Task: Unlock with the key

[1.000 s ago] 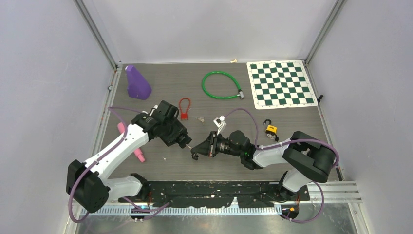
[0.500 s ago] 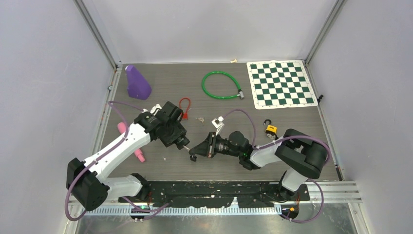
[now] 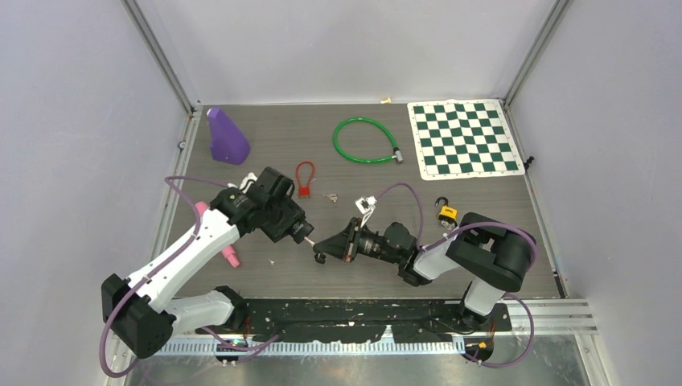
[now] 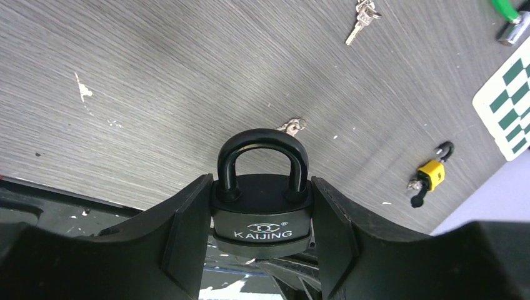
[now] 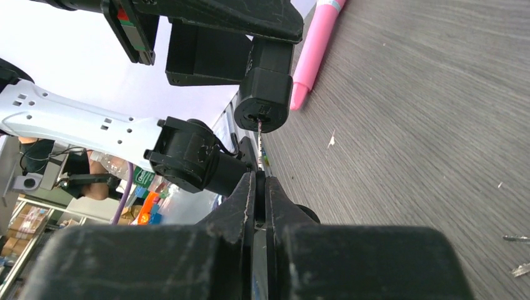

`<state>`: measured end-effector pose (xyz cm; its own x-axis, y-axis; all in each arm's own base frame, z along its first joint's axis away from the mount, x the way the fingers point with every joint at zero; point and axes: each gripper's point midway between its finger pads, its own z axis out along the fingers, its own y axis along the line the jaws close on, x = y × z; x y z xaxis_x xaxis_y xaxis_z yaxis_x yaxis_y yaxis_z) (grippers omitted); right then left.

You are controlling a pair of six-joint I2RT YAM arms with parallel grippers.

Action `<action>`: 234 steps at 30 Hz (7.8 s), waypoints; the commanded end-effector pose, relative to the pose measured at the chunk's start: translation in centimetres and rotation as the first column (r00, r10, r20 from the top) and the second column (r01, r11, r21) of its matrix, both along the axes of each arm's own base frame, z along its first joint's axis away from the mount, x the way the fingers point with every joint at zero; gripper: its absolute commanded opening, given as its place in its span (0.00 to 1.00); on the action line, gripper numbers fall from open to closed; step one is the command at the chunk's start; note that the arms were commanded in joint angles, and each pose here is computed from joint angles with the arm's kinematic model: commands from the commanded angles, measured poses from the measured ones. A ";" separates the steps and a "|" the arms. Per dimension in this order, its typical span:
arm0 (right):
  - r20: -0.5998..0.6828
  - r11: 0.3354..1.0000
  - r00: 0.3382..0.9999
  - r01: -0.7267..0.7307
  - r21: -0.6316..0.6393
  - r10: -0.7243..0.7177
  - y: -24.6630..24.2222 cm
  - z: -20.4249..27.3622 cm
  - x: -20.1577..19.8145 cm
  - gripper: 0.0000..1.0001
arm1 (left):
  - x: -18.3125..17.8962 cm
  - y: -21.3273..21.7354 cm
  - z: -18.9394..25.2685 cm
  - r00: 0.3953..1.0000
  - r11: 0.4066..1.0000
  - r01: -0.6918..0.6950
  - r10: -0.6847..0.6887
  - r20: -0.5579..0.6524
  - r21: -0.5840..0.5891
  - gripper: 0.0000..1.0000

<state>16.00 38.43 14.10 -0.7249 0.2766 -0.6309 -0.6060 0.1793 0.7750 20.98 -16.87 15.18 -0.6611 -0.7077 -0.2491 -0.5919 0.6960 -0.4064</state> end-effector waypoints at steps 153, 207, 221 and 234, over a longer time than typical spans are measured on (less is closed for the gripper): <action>0.052 0.952 0.983 0.184 -0.244 -0.177 -6.9 0.9 2.3 0.06 | 0.5 0.5 -11.7 0.875 0.868 0.477 -0.451 -0.177 0.141 0.82; 0.120 0.995 0.992 0.056 -0.078 -0.046 -1.3 4.9 0.3 0.06 | 1.7 1.3 1.4 0.890 0.818 0.452 -0.386 -0.244 0.354 0.01; 0.195 1.000 0.981 -0.013 -0.024 0.017 1.0 7.1 -0.5 0.05 | -1.0 0.5 3.5 0.978 0.992 0.127 -0.125 -0.165 0.004 0.00; 0.240 0.997 0.968 -0.071 -0.008 0.071 2.5 9.1 -0.6 0.05 | 1.3 2.9 5.3 0.996 0.997 -0.065 0.063 -0.058 -0.042 0.00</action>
